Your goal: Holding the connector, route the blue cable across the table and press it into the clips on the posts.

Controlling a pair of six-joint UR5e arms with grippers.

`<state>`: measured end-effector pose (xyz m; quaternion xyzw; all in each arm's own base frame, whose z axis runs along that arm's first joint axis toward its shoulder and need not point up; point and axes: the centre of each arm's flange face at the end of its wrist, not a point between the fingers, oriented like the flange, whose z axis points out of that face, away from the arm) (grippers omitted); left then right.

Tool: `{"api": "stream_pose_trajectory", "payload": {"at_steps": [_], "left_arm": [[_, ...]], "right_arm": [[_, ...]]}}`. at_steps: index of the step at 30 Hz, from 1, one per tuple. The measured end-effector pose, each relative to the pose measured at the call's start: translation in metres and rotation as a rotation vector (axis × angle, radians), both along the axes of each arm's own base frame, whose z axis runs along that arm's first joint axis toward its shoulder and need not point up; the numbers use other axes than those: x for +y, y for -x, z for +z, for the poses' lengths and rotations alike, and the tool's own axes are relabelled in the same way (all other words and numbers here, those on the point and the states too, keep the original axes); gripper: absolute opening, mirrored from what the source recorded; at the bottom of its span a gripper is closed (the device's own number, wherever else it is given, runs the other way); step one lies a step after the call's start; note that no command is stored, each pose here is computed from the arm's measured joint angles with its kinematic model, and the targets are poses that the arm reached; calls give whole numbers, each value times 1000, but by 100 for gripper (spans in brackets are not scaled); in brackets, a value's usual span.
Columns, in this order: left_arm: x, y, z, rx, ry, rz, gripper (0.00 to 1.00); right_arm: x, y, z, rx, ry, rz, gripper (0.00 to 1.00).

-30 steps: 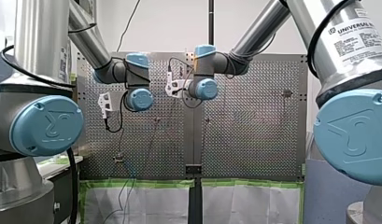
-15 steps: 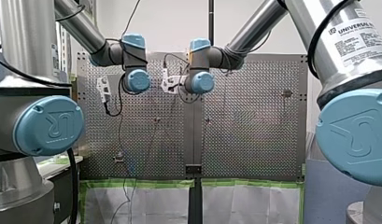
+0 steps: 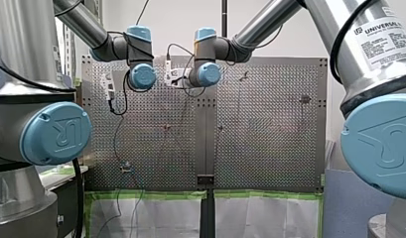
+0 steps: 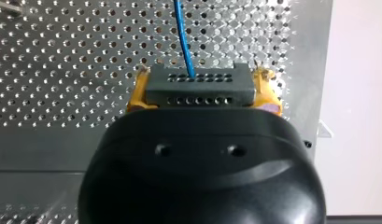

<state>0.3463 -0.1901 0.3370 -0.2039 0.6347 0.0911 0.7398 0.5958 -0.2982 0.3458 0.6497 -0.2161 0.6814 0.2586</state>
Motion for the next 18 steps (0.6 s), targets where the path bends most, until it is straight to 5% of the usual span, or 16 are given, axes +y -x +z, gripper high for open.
{"api": "stream_pose_trajectory", "payload": {"at_steps": [7,18], "left_arm": [[0,-23,3,-11,6,-7,0],[30,-34,37,-78,3,8,0]], "right_arm": [[-5,-4,21,-8,-12,0,0],[-17,-9,50,-17,-37,13,0]]}}
